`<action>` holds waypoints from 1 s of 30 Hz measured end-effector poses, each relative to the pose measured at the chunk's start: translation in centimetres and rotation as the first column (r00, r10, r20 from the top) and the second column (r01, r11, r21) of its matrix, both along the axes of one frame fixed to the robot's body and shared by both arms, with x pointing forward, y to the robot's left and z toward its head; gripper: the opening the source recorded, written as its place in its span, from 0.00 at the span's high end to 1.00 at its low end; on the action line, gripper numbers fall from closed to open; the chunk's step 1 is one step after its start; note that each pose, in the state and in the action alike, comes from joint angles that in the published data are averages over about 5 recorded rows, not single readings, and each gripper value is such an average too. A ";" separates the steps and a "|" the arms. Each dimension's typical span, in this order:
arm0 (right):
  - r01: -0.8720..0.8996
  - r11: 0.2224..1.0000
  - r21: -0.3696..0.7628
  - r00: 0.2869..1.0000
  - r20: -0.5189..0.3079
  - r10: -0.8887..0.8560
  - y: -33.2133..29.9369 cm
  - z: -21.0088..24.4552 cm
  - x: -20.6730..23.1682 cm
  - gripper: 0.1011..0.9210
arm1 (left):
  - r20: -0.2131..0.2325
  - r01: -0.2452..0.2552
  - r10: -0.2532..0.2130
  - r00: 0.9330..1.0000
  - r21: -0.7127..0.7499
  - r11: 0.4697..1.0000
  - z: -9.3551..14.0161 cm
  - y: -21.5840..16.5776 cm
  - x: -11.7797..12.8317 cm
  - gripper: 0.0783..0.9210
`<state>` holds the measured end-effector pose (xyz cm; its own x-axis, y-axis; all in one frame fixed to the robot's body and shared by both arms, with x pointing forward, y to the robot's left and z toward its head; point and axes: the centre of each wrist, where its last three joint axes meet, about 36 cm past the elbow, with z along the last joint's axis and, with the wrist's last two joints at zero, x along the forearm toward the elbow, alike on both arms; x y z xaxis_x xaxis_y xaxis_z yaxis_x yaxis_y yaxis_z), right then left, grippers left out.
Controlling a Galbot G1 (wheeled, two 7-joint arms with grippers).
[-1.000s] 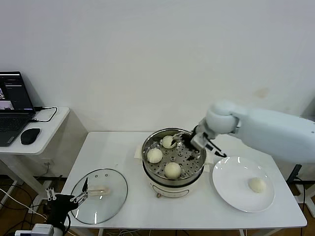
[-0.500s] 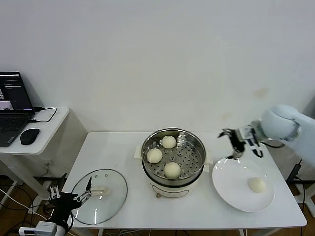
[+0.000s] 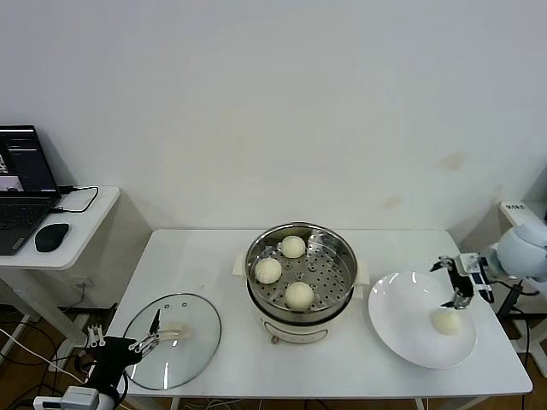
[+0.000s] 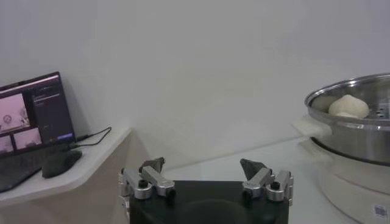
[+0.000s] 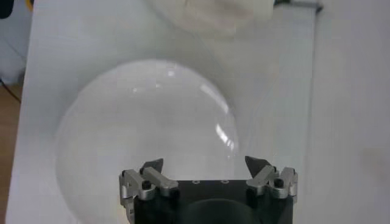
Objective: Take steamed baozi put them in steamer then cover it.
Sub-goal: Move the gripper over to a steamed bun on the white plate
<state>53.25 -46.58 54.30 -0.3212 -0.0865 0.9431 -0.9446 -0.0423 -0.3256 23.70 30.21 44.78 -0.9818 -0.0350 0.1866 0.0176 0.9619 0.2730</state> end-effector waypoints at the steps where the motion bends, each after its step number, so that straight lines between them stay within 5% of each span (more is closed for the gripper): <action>1: 0.007 1.000 -0.003 1.000 -0.006 -0.007 -0.3 -0.6 -0.1 0.12 | -0.001 -0.001 0.001 1.000 0.000 1.000 0.0 0.0 0.0 0.12; 22: 0.109 0.993 -0.038 0.992 -0.065 -0.111 -2.9 -8.7 -0.8 0.12 | -0.008 -0.010 0.010 1.000 0.006 1.000 0.0 0.2 -0.4 0.12; 30: 0.127 0.991 -0.048 0.989 -0.074 -0.130 -3.0 -9.7 -1.0 0.22 | -0.013 -0.010 0.010 1.000 0.006 1.000 -0.1 0.2 -0.4 0.12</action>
